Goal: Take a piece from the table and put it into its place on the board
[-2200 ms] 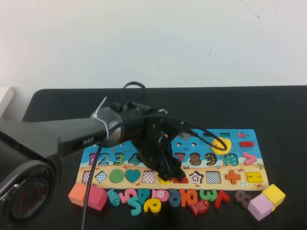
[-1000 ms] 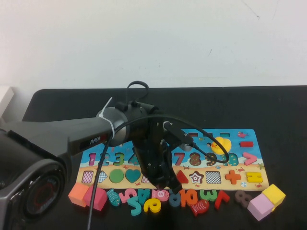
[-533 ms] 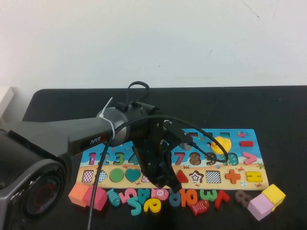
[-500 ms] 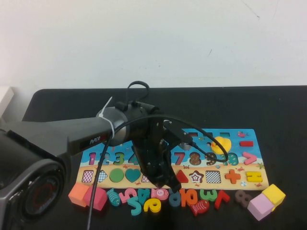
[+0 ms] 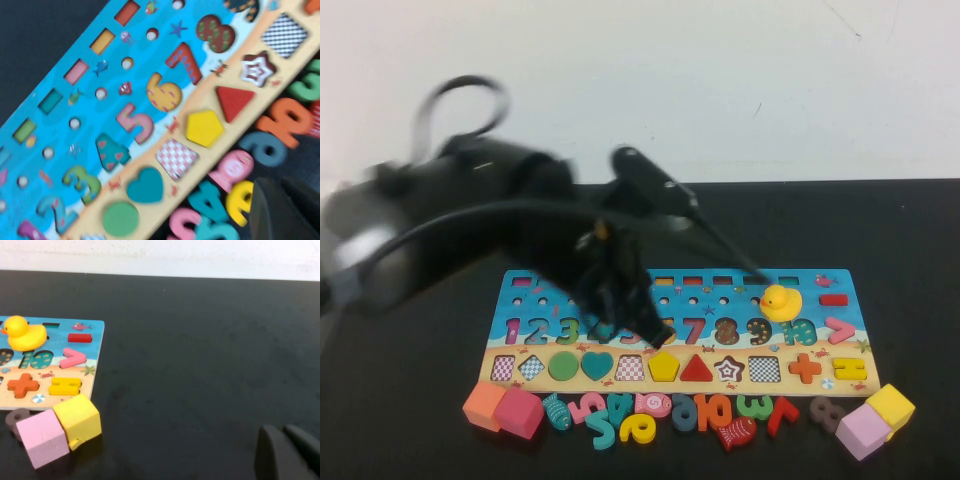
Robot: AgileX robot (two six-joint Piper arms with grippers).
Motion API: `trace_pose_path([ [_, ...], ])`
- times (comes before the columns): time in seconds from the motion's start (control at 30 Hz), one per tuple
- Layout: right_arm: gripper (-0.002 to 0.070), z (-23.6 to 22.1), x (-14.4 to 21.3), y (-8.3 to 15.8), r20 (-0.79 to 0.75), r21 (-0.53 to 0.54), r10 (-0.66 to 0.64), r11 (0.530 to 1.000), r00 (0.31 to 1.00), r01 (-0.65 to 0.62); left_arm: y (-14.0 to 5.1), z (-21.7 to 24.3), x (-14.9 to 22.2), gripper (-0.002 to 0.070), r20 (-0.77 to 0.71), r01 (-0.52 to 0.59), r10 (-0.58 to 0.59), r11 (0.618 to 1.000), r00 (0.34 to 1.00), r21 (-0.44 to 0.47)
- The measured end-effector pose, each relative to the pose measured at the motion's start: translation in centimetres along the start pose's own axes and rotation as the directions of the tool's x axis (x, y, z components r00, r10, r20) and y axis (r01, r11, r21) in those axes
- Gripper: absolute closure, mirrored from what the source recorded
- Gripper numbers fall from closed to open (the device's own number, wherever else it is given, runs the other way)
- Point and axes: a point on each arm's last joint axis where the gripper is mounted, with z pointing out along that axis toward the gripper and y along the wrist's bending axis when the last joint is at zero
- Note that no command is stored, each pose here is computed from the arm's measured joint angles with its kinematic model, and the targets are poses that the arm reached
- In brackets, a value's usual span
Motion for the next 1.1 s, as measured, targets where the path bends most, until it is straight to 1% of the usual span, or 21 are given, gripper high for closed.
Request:
trace_pose_path([
  [0.17,0.0657,0.0,0.0,0.0,0.0,0.0,0.0,1.0,1.0,0.0,-1.7,-4.5,4.2,0.0676,0.146,0.06,-0.06,0.998,0.988,0.002],
  [0.37,0.0657,0.0,0.0,0.0,0.0,0.0,0.0,1.0,1.0,0.0,-3.3,-8.2,9.2,0.0676,0.282,0.117,-0.115,0.993,0.952,0.009],
  [0.6,0.0657,0.0,0.0,0.0,0.0,0.0,0.0,1.0,1.0,0.0,-4.3,-12.1,13.9,0.0676,0.385,0.101,-0.07,0.993,0.92,-0.061],
  [0.77,0.0657,0.0,0.0,0.0,0.0,0.0,0.0,1.0,1.0,0.0,-4.8,-15.0,15.6,0.0676,0.481,0.079,-0.017,0.991,0.877,-0.11],
  [0.87,0.0657,0.0,0.0,0.0,0.0,0.0,0.0,1.0,1.0,0.0,-5.0,-15.9,17.0,0.0676,0.517,0.064,0.022,0.987,0.856,-0.149],
  [0.97,0.0657,0.0,0.0,0.0,0.0,0.0,0.0,1.0,1.0,0.0,-5.2,-16.2,18.8,0.0676,0.553,0.085,0.025,0.981,0.833,-0.172],
  [1.1,0.0657,0.0,0.0,0.0,0.0,0.0,0.0,1.0,1.0,0.0,-5.2,-15.5,21.4,0.0676,0.612,0.194,-0.047,0.965,0.79,-0.177],
])
